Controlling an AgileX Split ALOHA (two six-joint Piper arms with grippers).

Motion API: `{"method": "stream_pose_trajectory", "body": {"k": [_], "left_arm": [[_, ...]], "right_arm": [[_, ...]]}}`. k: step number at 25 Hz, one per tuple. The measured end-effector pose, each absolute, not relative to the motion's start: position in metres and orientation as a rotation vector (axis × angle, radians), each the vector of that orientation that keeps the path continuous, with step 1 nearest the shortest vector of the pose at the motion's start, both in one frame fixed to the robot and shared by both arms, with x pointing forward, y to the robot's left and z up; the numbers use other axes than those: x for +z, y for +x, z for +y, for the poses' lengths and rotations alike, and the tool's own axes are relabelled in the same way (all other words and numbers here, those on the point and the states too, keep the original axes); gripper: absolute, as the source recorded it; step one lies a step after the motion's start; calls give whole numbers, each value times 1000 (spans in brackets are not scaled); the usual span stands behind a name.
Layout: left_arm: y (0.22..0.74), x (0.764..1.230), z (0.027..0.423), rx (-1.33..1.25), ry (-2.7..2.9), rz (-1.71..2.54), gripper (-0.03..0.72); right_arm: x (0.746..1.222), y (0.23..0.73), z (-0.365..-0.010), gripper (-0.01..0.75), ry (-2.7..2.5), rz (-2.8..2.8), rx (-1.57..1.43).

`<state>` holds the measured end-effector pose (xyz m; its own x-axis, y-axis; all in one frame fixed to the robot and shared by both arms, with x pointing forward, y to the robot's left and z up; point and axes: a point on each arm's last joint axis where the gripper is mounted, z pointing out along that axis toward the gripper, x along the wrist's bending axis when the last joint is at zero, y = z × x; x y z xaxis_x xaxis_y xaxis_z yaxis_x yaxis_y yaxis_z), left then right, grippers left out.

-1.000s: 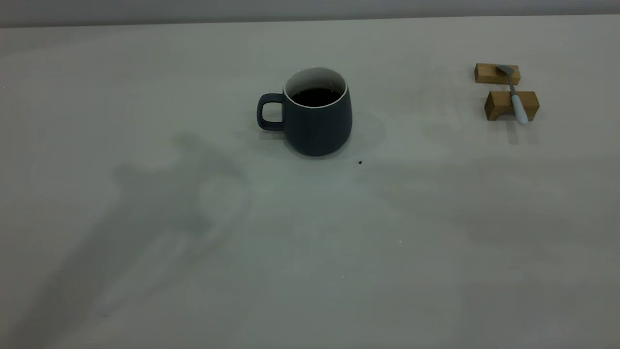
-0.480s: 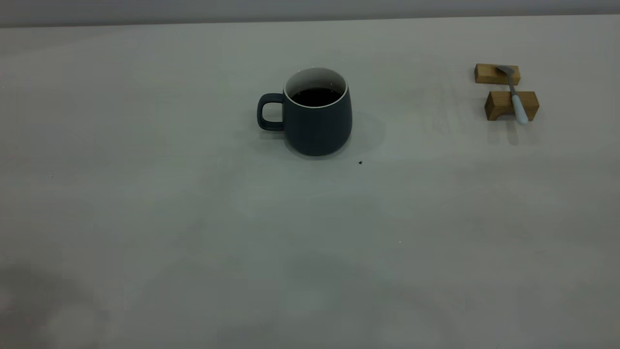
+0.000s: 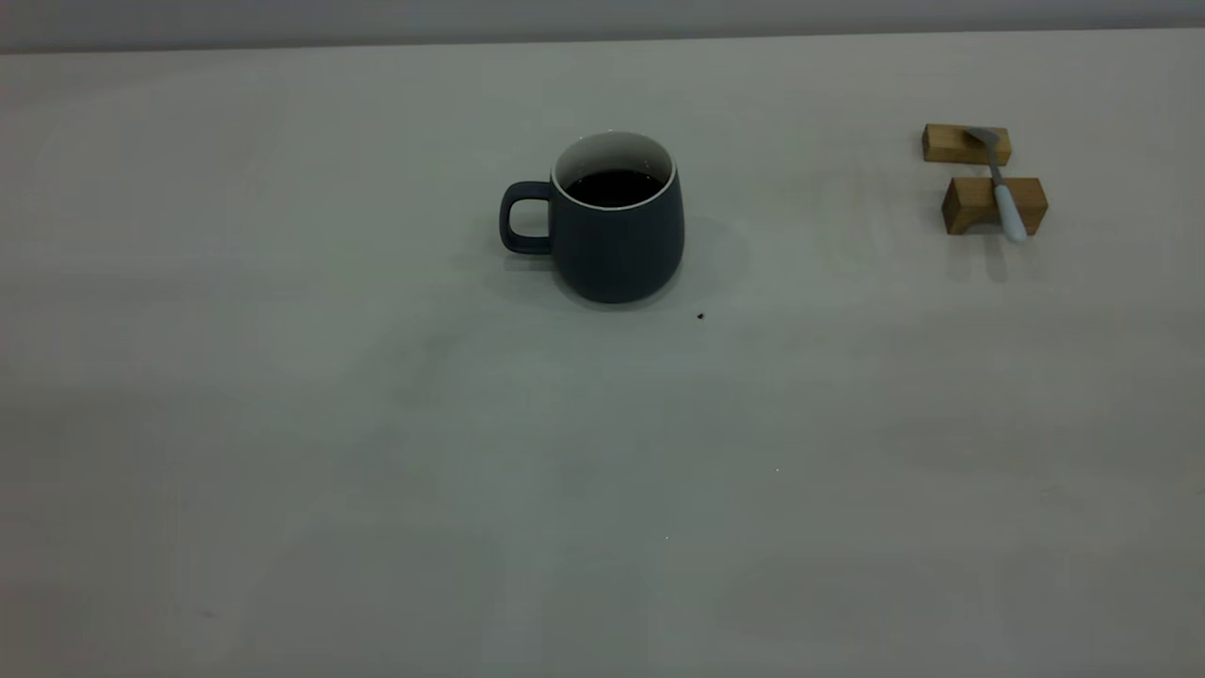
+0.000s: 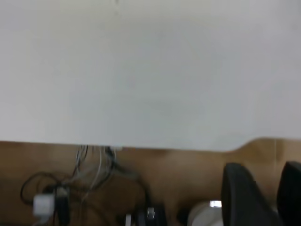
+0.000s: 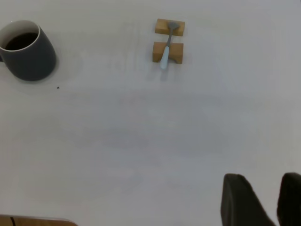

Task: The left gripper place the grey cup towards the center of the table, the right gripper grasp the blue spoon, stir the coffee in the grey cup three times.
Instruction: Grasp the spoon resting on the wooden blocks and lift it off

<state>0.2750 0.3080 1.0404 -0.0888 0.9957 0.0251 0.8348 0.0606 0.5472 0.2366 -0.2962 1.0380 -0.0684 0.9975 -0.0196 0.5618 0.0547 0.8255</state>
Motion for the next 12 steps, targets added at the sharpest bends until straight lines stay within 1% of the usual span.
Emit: {"method": "stream_pose_trajectory", "body": {"k": [7,12], "left_arm": [[244,1038,309,768,1689,1865,262],[232,1035,308,810,1657,1815,262]], "right_arm": [[1038,237,-296,240,1574,1703,879],[1038,237,-296,240,1574,1703,879]]}}
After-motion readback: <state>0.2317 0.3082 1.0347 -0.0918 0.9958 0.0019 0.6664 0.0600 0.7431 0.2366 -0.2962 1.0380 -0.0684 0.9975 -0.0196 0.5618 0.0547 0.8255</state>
